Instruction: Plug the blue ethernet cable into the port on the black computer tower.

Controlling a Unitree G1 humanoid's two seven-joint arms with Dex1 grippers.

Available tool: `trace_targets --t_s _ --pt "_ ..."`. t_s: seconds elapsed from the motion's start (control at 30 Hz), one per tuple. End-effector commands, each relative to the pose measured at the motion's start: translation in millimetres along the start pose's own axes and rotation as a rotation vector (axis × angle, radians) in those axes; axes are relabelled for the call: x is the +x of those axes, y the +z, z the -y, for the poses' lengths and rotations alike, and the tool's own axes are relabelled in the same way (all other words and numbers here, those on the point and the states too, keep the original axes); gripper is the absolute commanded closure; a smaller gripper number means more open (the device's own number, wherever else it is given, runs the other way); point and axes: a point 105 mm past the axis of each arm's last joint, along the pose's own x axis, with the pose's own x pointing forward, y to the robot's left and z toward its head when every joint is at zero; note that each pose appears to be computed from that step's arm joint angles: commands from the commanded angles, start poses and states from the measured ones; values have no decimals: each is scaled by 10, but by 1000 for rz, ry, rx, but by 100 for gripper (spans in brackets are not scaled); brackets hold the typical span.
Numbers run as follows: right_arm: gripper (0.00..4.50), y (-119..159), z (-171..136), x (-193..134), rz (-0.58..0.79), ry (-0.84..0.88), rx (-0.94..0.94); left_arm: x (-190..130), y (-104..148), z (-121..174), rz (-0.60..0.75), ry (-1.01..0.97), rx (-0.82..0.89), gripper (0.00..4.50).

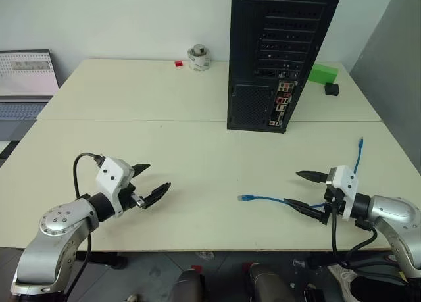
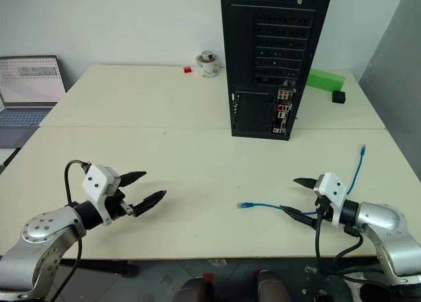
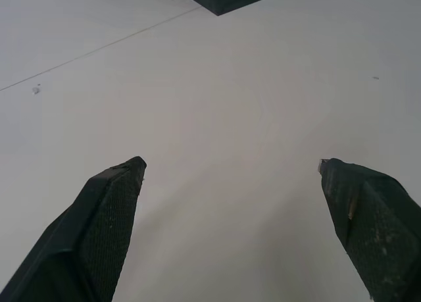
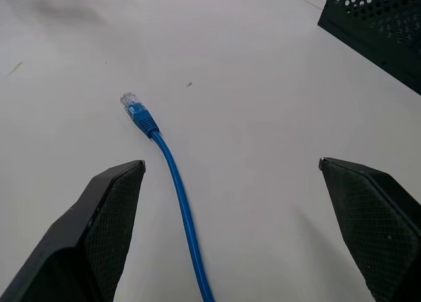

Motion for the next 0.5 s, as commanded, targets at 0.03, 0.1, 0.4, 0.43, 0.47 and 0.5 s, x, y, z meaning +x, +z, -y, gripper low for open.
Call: trace_targets --t_s 0.03,0.1,0.4,0.43,0.47,0.5 --pt "0 94 3 -2 23 8 -35 -52 108 -33 19 21 82 1" --pt "0 96 13 2 21 7 -37 -55 91 -23 13 19 76 1" --pt "0 114 27 8 12 19 -50 -67 82 16 14 22 72 1" --pt "0 120 25 8 10 23 -50 -68 79 26 11 16 74 1" --pt "0 124 18 8 5 31 -51 -67 71 58 2 -4 81 1" --pt "0 130 7 10 1 40 -51 -68 65 94 -5 -29 88 1"
